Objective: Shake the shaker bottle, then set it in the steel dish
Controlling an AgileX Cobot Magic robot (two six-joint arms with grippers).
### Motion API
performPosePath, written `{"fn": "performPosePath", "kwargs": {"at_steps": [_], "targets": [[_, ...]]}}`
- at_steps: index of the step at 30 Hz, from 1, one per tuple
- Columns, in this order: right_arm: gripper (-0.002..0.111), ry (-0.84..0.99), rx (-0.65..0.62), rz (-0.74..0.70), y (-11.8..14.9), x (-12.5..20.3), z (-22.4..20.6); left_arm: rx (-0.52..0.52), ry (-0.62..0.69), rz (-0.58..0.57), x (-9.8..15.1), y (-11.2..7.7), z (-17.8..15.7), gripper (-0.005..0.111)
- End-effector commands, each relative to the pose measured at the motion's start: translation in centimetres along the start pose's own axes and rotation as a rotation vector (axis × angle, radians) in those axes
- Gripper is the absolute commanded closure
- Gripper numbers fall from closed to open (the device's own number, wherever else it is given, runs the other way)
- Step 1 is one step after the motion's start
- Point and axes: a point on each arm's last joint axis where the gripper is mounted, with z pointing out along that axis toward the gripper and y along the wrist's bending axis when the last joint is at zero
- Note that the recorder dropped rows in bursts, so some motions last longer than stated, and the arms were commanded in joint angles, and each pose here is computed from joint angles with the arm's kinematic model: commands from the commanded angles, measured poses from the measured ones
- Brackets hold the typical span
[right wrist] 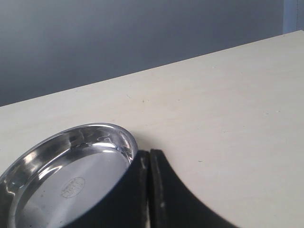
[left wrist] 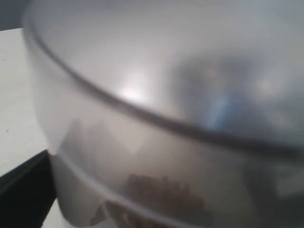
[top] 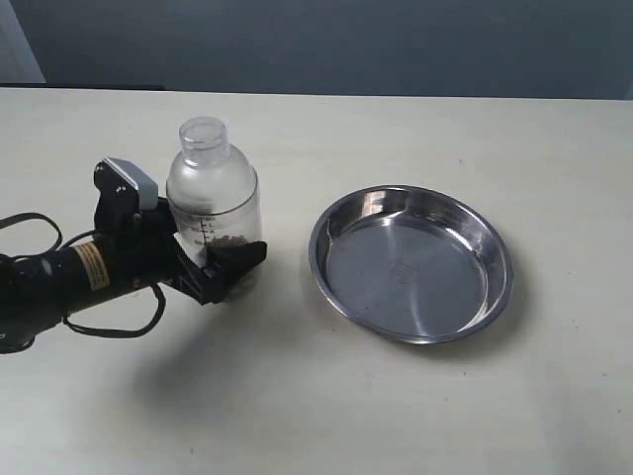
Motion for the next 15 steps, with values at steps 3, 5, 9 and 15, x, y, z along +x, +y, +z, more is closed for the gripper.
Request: {"fn": "performPosePath", "kwargs": {"at_steps": [3, 5, 9, 15], "targets": [[0.109, -0.012, -0.002, -0.01, 0.0, -0.07, -0.02, 0.007, -0.008, 0.007, -0.13, -0.03, 0.09, 0.022], [0.109, -0.012, -0.002, -0.01, 0.0, -0.07, -0.02, 0.01, 0.0, 0.009, -0.06, -0.06, 0.09, 0.038], [0.109, -0.012, -0.002, -0.01, 0.0, -0.07, -0.02, 0.046, 0.019, 0.014, 0.12, -0.39, 0.08, 0.094], [0.109, -0.012, -0.002, -0.01, 0.0, -0.07, -0.02, 0.056, 0.059, 0.005, 0.48, -0.47, 0.06, 0.106]]}}
